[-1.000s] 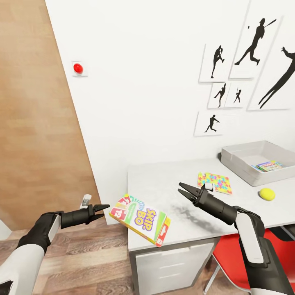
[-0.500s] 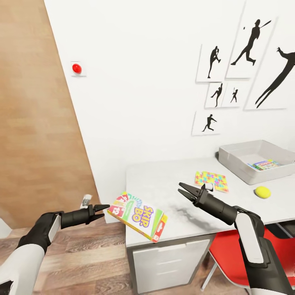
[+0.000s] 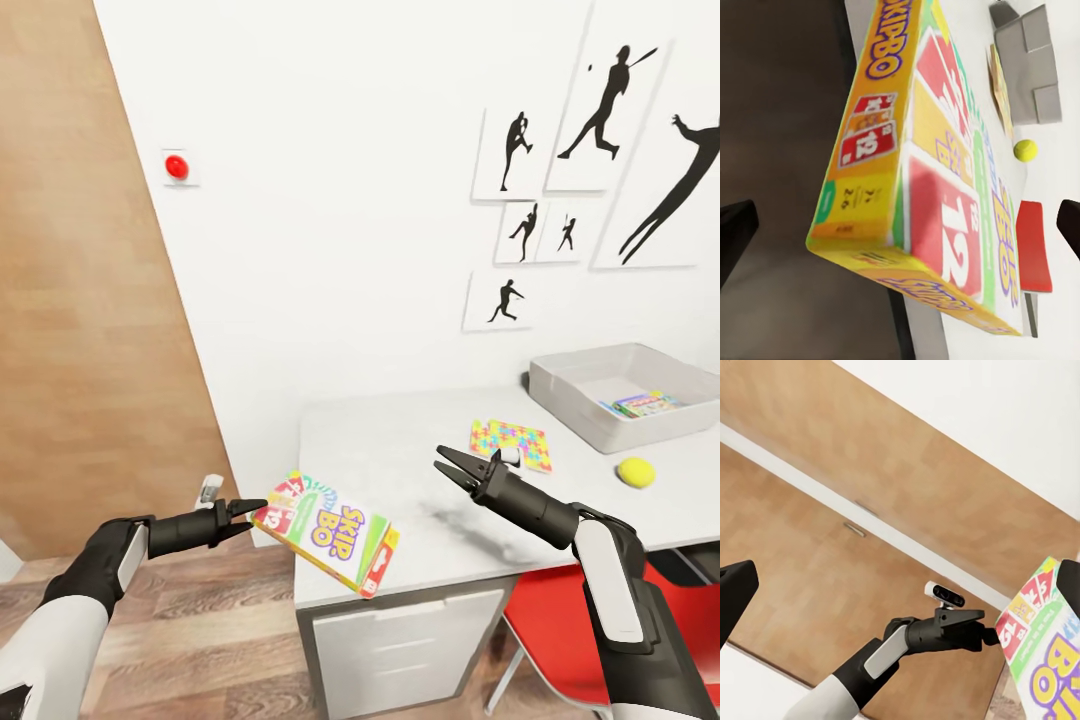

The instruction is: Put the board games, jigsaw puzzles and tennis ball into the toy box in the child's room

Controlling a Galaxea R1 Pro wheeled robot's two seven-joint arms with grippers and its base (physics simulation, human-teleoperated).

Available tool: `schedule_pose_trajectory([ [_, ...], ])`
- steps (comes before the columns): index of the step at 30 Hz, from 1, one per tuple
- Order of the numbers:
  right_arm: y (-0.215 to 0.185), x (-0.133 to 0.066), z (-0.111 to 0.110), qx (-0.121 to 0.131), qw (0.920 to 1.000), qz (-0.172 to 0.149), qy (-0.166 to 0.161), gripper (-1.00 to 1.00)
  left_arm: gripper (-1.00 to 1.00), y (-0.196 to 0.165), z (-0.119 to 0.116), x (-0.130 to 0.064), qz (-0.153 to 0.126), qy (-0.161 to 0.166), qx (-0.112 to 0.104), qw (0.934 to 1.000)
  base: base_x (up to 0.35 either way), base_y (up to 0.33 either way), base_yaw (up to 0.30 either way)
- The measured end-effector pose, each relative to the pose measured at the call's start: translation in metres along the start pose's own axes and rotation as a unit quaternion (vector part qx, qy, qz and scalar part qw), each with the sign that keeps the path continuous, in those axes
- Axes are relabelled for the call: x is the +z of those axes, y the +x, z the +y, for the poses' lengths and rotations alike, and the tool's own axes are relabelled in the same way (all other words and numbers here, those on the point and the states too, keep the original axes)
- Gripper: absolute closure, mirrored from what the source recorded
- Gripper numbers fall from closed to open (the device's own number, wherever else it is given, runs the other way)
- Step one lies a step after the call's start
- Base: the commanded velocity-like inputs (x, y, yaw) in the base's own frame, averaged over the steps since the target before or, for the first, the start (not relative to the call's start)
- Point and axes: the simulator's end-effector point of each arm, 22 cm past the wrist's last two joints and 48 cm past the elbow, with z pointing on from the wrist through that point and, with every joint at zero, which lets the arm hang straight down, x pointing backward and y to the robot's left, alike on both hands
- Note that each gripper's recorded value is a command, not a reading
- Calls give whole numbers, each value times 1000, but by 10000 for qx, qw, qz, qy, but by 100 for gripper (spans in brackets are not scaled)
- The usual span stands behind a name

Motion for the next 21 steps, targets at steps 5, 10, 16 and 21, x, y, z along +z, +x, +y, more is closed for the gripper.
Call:
schedule_pose_trajectory([
  [5,0,0,0,1,10000,0,-1,-100,-100,0,0,0,-2,-2,0,10000,22,-5,0],
  [10,0,0,0,2,10000,0,-1,-100,-100,0,0,0,-1,0,-2,10000,4,-8,0],
  [16,0,0,0,2,10000,0,-1,-100,-100,0,0,0,0,4,-5,10000,1,-39,0],
  [21,0,0,0,1,10000,0,0,-100,-100,0,0,0,-3,7,-3,10000,0,-6,0],
])
